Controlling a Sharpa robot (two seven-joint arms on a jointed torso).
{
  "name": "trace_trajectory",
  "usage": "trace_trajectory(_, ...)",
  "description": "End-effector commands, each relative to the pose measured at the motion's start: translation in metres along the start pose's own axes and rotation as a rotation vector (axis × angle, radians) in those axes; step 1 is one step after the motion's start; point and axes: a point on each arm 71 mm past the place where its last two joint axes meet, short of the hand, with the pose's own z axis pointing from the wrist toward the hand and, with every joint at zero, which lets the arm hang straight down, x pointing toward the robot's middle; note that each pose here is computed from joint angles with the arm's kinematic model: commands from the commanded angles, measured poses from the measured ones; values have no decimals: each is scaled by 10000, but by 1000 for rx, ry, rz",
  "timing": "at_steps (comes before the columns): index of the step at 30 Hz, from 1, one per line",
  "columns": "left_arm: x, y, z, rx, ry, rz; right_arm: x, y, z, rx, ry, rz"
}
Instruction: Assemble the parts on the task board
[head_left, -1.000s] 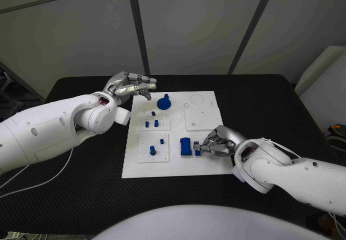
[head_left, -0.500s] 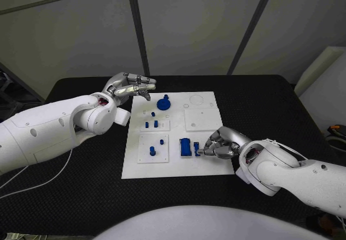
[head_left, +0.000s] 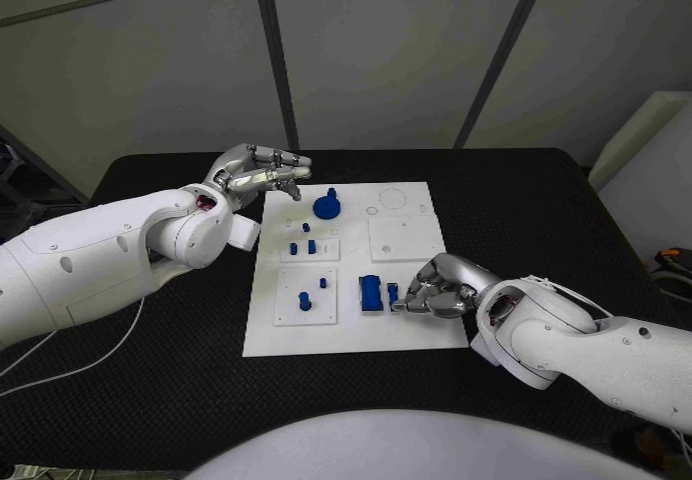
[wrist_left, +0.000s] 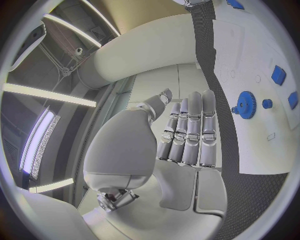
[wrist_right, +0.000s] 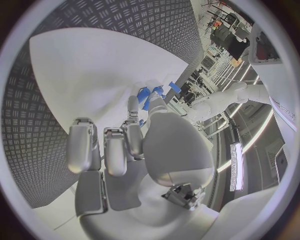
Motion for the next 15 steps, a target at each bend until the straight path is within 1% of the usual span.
trace_trajectory(1,13,-14,5,11,11,-5,6,6,23,-9,4,-15)
trace_trajectory(15,20,-13,9,11,12,-6,19,-20,131,4,-9,-33)
